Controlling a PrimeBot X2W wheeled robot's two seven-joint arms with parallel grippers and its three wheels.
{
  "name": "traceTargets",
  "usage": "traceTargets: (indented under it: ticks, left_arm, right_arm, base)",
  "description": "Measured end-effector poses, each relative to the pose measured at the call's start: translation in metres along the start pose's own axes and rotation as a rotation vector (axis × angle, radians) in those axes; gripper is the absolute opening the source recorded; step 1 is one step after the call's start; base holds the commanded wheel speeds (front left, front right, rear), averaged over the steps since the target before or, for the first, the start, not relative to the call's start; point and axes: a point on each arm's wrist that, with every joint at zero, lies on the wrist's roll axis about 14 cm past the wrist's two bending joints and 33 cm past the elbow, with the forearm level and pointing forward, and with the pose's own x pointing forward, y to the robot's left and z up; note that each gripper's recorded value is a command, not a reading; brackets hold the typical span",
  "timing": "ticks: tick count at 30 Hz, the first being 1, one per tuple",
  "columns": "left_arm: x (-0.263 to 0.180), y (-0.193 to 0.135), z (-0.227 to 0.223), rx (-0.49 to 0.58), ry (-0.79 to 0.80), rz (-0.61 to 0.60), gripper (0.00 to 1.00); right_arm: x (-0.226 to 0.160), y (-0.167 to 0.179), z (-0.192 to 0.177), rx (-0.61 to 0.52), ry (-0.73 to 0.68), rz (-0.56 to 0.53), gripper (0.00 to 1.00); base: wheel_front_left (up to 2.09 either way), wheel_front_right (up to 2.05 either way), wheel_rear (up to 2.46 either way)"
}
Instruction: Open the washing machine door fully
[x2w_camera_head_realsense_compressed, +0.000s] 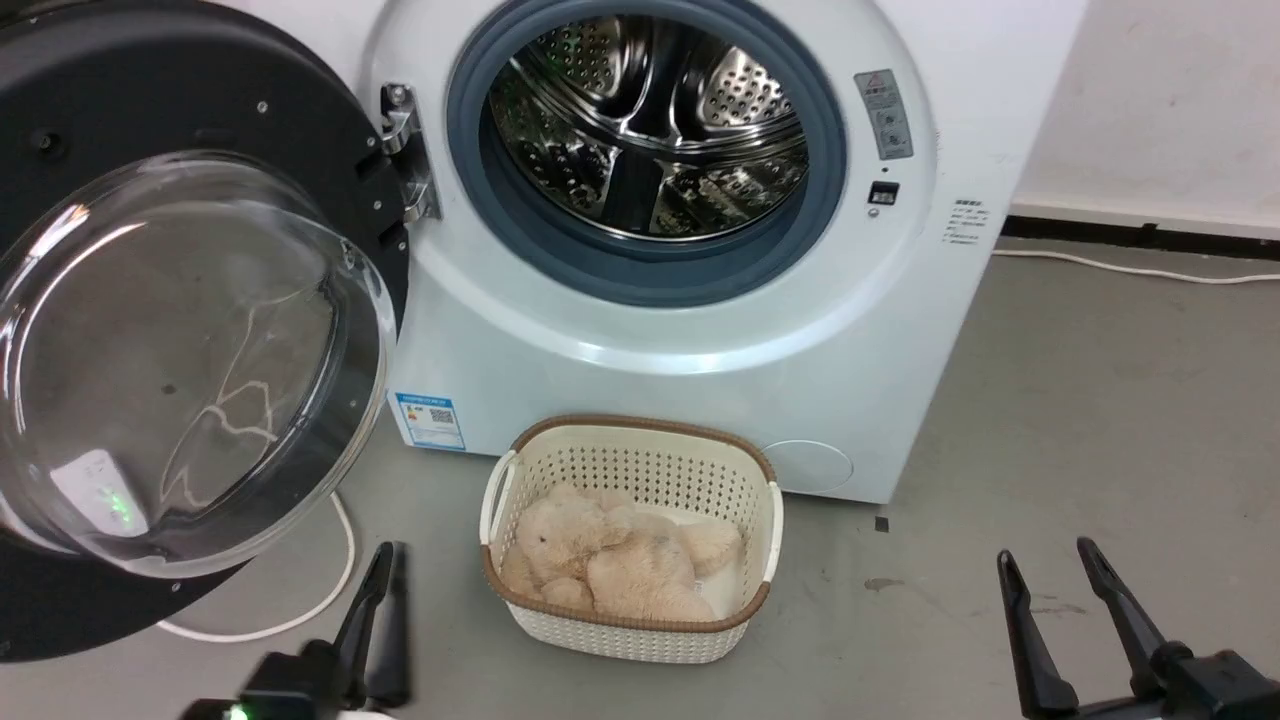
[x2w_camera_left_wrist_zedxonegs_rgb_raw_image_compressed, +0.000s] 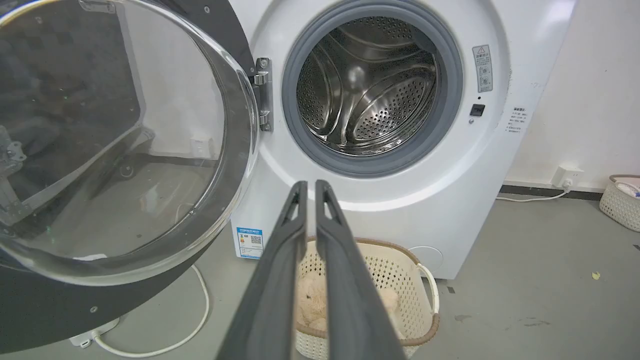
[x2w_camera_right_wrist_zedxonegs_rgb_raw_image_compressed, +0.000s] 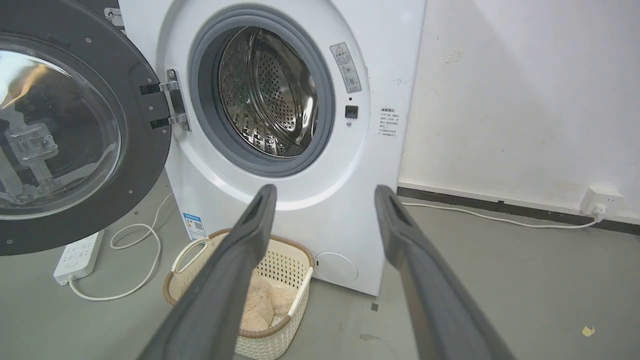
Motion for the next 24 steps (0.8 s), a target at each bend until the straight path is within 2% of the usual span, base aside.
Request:
traceTargets:
  ticks: [8,24]
  left_arm:
    - [-0.007,-0.025,-0.018,0.025,0.054,-0.073,1.00]
    - [-0.004,-0.030,-0.024,0.040,0.069,-0.089,1.00]
  right_arm:
    - [-0.008,-0.006,-0.004,0.015,0.016,-0.022,1.00]
    - [-0.015,-0.012,-0.012,0.023,0.040,-0.046,1.00]
  base:
    - [0.00,0.00,0.00]
    - [0.00,0.00,0.00]
